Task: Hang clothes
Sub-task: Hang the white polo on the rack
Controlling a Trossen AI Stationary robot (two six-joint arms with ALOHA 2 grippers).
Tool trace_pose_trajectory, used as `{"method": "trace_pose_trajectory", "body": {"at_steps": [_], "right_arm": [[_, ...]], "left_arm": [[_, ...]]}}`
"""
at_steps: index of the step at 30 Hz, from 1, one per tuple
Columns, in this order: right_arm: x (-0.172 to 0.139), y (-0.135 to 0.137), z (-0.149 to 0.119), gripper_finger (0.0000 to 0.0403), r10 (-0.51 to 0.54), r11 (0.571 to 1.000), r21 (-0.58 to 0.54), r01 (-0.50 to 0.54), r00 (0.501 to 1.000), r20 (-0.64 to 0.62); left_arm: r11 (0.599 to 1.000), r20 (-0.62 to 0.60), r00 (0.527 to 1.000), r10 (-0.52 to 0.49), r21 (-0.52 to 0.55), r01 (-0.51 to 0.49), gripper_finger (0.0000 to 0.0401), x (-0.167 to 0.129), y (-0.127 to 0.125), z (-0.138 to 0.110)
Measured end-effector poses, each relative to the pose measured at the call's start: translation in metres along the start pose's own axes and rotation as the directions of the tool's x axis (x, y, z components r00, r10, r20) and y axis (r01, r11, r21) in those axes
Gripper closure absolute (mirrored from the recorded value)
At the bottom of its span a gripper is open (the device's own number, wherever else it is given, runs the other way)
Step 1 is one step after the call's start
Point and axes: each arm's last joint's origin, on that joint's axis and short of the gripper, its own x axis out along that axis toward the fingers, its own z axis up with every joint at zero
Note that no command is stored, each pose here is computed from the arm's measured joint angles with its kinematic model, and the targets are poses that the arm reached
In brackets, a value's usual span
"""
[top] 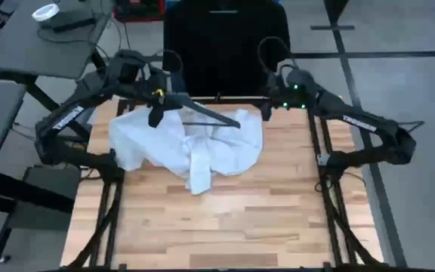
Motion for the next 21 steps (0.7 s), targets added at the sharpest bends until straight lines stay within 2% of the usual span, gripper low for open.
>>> {"method": "trace_pose_trajectory", "body": {"at_steps": [3,7,12,14,17,21], "right_arm": [[0.028,-0.001,-0.019,0.0180,0.132,0.989,0.062,-0.133,0.991,0.015],[0.070,0.007,-0.042,0.0183,0.200,0.970,0.129,-0.207,0.978,0.064],[0.108,0.032,-0.056,0.0184,0.293,0.934,0.172,-0.314,0.946,0.137],[0.113,0.040,-0.060,0.0184,0.321,0.920,0.191,-0.343,0.937,0.137],[0.112,0.043,-0.064,0.0184,0.321,0.914,0.232,-0.333,0.943,0.086],[0.090,0.045,-0.053,0.0184,0.319,0.921,0.215,-0.324,0.946,0.060]], "left_arm": [[1.000,0.041,0.999,-0.004,0.017,0.004,0.0371,-0.006,-0.003,0.008],[1.000,0.077,0.997,-0.002,0.010,0.002,0.0371,-0.010,-0.004,0.013],[1.000,0.099,0.995,0.003,0.024,-0.006,0.0371,-0.010,-0.004,0.016],[1.000,0.097,0.995,0.003,0.024,-0.006,0.0371,-0.010,-0.004,0.016],[1.000,0.095,0.995,0.003,0.023,-0.006,0.0371,-0.010,-0.004,0.016],[0.999,0.092,0.996,0.018,0.029,-0.020,0.0371,-0.010,-0.003,0.016]]}}
